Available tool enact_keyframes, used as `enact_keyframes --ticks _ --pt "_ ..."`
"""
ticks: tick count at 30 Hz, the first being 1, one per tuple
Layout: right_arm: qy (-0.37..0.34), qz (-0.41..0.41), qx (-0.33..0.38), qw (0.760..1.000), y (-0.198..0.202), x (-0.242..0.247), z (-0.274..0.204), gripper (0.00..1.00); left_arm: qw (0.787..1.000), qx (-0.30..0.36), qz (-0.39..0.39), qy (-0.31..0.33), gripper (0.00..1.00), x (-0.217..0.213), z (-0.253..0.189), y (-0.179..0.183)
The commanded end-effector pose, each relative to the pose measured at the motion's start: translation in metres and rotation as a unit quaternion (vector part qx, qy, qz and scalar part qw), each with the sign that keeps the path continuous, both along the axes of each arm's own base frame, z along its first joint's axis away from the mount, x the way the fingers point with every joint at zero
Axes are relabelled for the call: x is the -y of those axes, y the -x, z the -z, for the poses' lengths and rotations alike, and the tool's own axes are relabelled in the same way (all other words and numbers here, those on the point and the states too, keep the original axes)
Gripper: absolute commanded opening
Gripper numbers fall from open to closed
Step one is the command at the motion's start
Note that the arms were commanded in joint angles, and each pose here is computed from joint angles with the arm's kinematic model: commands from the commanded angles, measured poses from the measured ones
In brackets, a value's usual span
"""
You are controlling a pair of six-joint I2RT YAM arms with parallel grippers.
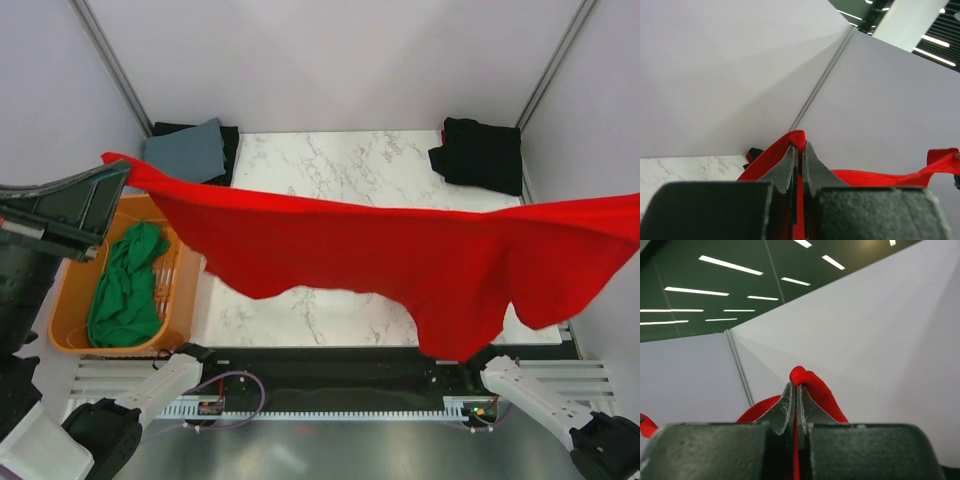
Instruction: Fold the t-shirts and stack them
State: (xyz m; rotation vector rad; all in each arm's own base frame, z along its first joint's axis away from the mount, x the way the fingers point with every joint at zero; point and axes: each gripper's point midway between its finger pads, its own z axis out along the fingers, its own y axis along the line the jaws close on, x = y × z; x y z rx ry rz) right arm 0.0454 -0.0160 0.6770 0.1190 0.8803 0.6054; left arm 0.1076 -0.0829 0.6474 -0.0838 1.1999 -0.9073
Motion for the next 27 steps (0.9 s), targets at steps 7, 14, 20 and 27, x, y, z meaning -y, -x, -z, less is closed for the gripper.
enact_keyframes --ticks 7,14,20,27 --pt "0.046 0.084 0.091 0.991 0.040 0.010 -0.040 0.00 0.996 0.085 -0.008 -0.022 0.02 -0.005 -0.024 0.024" --pt "0.105 0.161 -0.074 0.979 -0.097 -0.014 -0.005 0.00 0.994 -0.073 -0.058 -0.054 0.02 0.004 0.037 -0.075" --pt "0.233 0.178 -0.316 0.902 -0.301 -0.075 0.155 0.00 0.957 -0.241 -0.127 -0.102 0.02 0.009 0.150 -0.199" --pt "0.259 0.172 -0.442 0.841 -0.483 -0.110 0.324 0.00 0.855 -0.488 -0.141 -0.099 0.02 -0.017 0.378 -0.334"
